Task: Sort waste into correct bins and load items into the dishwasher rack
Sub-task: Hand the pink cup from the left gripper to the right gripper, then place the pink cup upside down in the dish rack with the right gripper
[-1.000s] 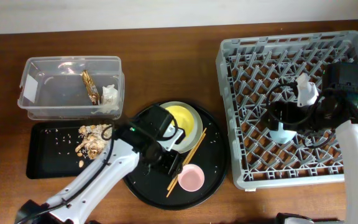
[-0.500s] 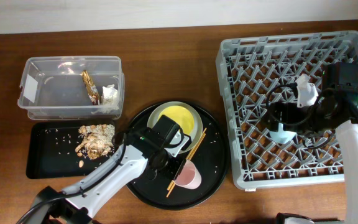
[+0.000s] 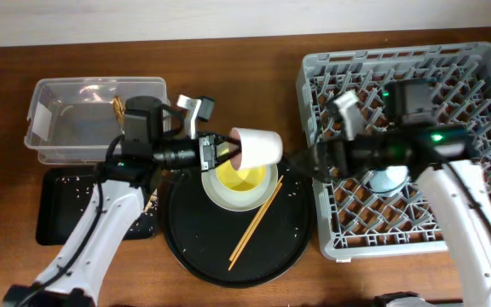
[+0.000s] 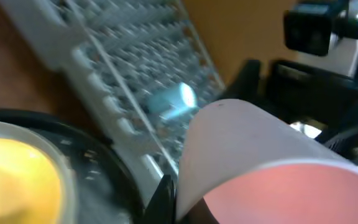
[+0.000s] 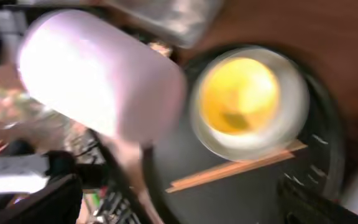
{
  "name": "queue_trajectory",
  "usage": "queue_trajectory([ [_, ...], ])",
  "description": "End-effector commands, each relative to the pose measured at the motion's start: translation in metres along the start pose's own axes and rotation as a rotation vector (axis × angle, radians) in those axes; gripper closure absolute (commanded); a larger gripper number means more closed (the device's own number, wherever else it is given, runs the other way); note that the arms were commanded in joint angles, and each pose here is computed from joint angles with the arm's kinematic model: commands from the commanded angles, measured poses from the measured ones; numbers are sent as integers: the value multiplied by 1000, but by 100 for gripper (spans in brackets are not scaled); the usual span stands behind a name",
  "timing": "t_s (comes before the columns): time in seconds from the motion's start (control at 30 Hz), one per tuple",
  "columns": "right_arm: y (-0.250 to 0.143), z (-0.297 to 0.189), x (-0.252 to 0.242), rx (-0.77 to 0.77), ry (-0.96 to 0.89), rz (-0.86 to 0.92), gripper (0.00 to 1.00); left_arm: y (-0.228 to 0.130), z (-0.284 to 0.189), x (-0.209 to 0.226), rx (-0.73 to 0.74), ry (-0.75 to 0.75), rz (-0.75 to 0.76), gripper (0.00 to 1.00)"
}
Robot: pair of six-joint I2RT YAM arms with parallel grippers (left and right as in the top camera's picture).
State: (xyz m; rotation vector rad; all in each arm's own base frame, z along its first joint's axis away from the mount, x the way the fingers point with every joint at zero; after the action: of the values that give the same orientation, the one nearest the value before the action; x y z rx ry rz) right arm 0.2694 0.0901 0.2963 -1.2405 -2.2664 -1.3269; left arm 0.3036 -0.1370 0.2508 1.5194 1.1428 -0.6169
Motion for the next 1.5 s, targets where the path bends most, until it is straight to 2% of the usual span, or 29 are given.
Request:
queue_trajectory([
  [0.0, 3, 21, 20, -26, 243, -84, 1, -7, 2, -11, 134, -228, -33, 100],
  [0.27, 15, 39, 53, -68, 468, -257, 0, -12, 6, -20, 188, -309, -7, 100],
  [0.3, 14, 42, 56, -59, 478, -261, 5, -12, 6, -20, 188, -309, -7, 100],
  [0.77, 12, 50, 59, -28, 423, -278, 10, -3, -10, -12, 142, -295, -37, 100],
  [0.9, 12, 50, 59, -28, 423, -279, 19, -3, -10, -12, 145, -302, -37, 100],
  [0.93, 12, 50, 59, -29, 423, -281, 26, -3, -10, -12, 146, -302, -37, 100],
  [1.03, 15, 51, 59, -42, 422, -299, 27, -3, -10, -12, 146, -302, -38, 100],
  [1.27, 20, 51, 59, -72, 414, -349, 38, -3, -10, -12, 146, -302, -37, 99],
  [1.3, 20, 52, 56, -67, 375, -346, 40, -3, -10, -12, 146, -301, -36, 93],
  [1.37, 17, 55, 45, -31, 236, -322, 42, -2, -9, -10, 118, -271, 18, 55],
  [1.4, 14, 57, 37, -1, 133, -303, 42, 0, -7, -3, 83, -202, 16, 45],
  [1.47, 9, 56, 26, 46, -5, -276, 42, -1, -6, 12, 32, -39, 21, 41],
])
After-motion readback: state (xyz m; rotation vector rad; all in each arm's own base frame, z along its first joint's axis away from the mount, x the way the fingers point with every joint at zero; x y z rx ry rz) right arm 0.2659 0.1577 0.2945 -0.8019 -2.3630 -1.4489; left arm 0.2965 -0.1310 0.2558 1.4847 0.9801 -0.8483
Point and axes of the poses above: each gripper's point midway between its finger pads, its own z axis out along the fingers, its own x axis along the line the jaws close on, y = z × x, the point moved 9 cm from there along -z, back along the fingers, and after that the axes turned 6 degrees about -z, right-handed, at the moved point
